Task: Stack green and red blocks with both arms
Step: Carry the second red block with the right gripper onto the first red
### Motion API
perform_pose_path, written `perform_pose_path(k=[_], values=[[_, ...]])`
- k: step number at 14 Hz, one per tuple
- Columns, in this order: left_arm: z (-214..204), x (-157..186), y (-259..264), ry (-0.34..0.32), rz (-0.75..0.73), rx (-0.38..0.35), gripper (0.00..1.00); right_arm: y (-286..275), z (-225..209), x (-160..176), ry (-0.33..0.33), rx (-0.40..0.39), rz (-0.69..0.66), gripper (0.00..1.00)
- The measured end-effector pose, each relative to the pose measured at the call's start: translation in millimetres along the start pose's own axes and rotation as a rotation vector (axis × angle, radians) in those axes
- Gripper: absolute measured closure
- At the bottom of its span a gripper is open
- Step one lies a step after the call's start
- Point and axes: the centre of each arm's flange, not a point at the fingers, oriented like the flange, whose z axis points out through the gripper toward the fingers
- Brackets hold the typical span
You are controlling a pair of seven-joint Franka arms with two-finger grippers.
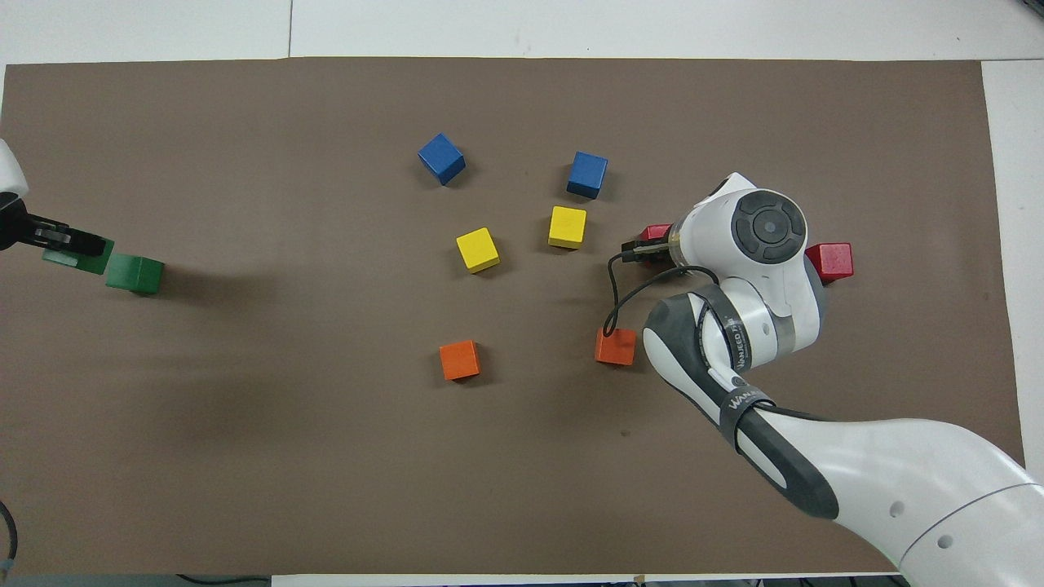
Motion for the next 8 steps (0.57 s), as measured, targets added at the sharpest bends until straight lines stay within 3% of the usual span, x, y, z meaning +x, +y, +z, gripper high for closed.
perform_pose_path(k=[3, 8], values=[[16, -9, 4, 0.013, -0.004, -0.002, 0.45, 0, -5, 3, -0.002, -0.002, 0.001, 0.45], [29, -20, -4, 0.058, -0.047, -0.028, 0.45, 13, -72, 36, -0.035, -0.029, 0.027, 0.45]])
